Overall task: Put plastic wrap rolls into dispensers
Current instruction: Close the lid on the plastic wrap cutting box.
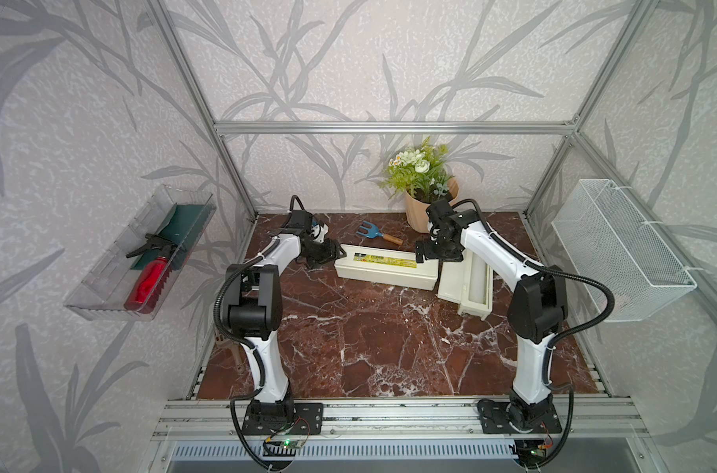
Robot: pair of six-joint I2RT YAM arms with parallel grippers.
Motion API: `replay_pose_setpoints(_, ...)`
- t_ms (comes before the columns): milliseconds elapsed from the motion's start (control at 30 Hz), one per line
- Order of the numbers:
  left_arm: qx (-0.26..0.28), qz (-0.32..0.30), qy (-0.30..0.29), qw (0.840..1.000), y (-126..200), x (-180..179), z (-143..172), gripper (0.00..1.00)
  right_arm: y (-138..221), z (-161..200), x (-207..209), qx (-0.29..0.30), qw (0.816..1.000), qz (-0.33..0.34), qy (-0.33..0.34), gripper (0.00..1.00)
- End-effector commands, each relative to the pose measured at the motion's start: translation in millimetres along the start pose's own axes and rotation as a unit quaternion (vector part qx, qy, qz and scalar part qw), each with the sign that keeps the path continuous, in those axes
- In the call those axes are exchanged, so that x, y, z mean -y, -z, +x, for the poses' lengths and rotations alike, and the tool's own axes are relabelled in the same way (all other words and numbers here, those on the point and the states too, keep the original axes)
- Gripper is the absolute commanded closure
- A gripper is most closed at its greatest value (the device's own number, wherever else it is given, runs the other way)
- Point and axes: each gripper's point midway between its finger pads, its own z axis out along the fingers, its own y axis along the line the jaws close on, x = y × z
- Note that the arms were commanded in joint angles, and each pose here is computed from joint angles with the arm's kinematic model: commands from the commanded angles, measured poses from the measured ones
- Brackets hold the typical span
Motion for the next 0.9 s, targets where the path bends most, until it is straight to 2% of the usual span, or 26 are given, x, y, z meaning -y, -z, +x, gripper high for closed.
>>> replay_pose_setpoints(0,-0.021,-0.040,0.002,0.999,-7.0,-18.1,9.1,0.31,-16.3,7.6,-8.9,-0.026,1.000,-0.008,-0.002,0.00)
replay_pose_setpoints(200,-0.008,-0.059,0.013,0.998,2.2,-28.6,7.2,0.30,-33.4,2.4,-35.5,-0.033,0.998,-0.046,0.015,0.00)
replay_pose_setpoints(400,-0.004,-0.076,0.047,0.996,8.3,-52.0,10.4,0.30,-51.4,2.0,-96.0,-0.043,0.989,-0.130,0.057,0.00)
replay_pose_setpoints(567,0.000,-0.104,0.065,0.992,16.2,-71.2,15.8,0.30,-67.3,4.6,-136.7,-0.053,0.978,-0.190,0.064,0.02)
replay_pose_setpoints(733,-0.002,-0.118,0.089,0.989,19.4,-86.2,20.3,0.30,-67.9,-4.9,-121.2,-0.029,0.985,-0.166,0.045,0.00)
replay_pose_setpoints(867,-0.006,-0.123,0.102,0.987,19.5,-94.9,22.0,0.30,-62.4,-13.1,-104.1,0.008,0.978,-0.210,-0.010,0.00)
